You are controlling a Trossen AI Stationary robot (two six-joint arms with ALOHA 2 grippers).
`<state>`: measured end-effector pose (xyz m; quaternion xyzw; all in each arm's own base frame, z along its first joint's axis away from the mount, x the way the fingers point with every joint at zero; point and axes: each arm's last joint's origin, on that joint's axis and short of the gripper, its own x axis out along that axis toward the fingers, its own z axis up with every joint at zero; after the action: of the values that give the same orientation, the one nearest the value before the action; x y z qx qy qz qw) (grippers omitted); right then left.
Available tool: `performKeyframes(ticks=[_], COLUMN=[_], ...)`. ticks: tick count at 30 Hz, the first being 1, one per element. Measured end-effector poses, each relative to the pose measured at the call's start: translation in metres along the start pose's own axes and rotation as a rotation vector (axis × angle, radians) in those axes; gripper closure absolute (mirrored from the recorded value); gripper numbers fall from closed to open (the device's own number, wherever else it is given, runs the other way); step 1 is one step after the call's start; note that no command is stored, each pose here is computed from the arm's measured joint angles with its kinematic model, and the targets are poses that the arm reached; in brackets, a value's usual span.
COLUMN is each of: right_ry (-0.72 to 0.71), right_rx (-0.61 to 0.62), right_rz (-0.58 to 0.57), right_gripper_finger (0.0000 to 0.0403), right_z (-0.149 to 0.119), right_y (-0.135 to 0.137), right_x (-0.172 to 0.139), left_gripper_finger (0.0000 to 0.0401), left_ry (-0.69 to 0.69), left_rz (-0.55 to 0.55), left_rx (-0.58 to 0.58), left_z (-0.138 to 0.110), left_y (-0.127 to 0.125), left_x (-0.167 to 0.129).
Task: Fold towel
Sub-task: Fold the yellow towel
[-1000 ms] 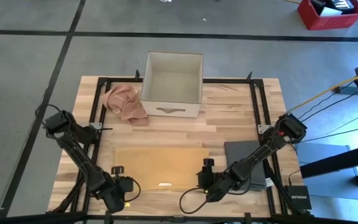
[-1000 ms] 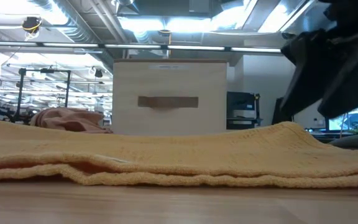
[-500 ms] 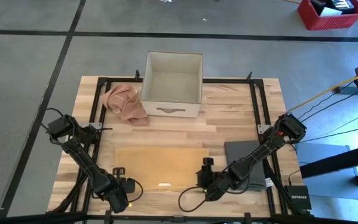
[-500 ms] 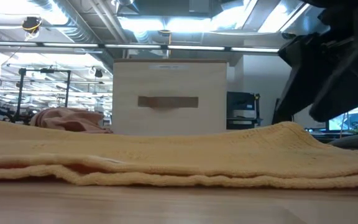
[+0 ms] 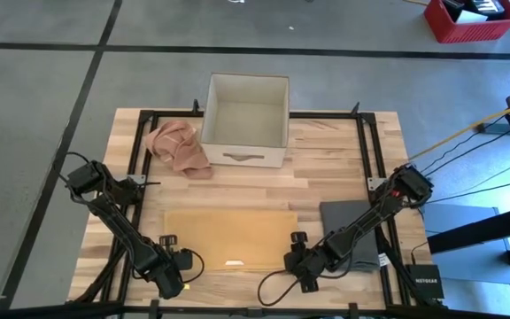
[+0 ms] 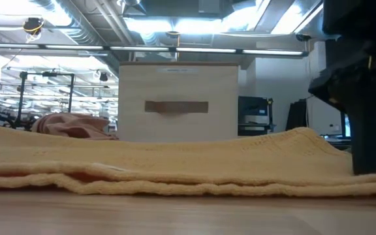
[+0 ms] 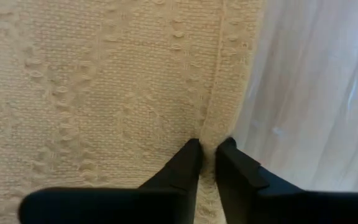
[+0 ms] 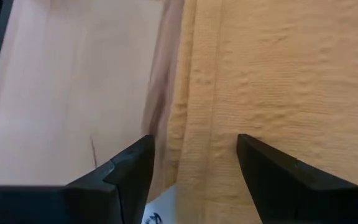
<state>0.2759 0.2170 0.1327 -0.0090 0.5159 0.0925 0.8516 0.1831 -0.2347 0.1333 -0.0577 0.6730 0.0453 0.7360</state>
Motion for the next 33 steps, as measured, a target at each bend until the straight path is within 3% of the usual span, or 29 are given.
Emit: performKeyframes(ticks=[9,12,20,27,33], right_ry=[0.014,0.018,0.013,-0.072,-0.098], right_rx=[-0.008,-0.008,-0.036,-0.063,-0.064], right_rz=[-0.038,-0.044,-0.081,-0.154,-0.243], right_gripper_finger=[0.0186,0.0228,0.0386,0.0373,0.0392], right_z=[-0.004,-0.005,-0.001,0.024,0.045], right_y=[0.0,0.0,0.005,0.026,0.029], right_x=[0.013,0.014,0.006,-0.039,-0.084], left_gripper_finger=[0.038,0.0381,0.0383,0.0398,0.0398], left_ry=[-0.002,-0.001,0.003,0.027,-0.051], left_rz=[0.004,0.003,0.01,0.068,0.226], left_rx=[0.002,0.004,-0.002,0.003,-0.019], left_z=[0.0,0.0,0.002,0.008,0.017], left_y=[0.0,0.0,-0.004,-0.017,-0.019], left_x=[0.0,0.0,-0.008,-0.042,-0.098])
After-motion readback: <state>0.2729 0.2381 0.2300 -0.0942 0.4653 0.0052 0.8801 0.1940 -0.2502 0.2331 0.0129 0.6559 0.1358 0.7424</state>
